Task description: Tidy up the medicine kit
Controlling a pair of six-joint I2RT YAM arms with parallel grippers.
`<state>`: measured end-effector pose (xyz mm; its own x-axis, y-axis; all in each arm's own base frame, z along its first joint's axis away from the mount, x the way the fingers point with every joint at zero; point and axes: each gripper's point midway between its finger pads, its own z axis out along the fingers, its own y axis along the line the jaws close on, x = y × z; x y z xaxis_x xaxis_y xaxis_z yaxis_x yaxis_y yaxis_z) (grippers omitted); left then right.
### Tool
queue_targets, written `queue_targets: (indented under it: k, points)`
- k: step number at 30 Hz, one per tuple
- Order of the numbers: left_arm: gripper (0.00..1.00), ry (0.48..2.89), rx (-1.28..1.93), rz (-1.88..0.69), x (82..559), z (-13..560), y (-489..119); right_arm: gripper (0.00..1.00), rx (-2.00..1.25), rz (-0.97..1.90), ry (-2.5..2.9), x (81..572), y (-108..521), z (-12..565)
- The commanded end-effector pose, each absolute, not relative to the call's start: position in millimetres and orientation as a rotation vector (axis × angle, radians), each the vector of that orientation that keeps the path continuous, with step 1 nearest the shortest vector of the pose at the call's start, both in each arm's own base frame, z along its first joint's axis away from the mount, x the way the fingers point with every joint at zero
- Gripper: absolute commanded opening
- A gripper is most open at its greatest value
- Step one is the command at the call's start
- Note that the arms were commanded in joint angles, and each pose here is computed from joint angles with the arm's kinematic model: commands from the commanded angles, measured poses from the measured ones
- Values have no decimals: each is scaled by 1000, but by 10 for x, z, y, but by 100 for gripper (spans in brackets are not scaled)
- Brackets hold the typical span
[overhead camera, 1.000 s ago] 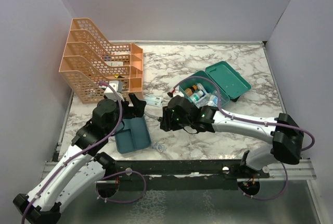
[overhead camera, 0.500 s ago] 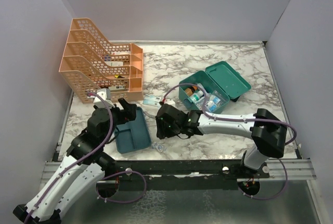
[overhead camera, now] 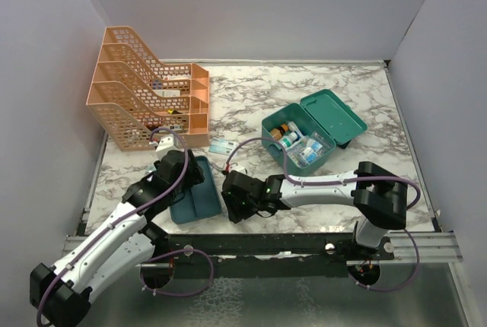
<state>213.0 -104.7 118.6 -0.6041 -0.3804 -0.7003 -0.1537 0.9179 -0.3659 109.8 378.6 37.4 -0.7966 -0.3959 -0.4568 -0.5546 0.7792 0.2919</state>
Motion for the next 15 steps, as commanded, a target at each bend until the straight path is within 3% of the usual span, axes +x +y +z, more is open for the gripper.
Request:
queue_targets:
  k: [1, 11, 15]
  points:
    - [67, 2273, -449, -307, 2059, 1049, -1002, 46, -718, 582, 2625, 1037, 3734, 288]
    - [64, 2370, -495, -142, 2028, 703, -880, 45, -641, 507, 2660, 1064, 3622, 144]
    - [45, 2352, -477, -107, 2127, 696, -849, 38, -560, 476, 2669, 1089, 3542, 140]
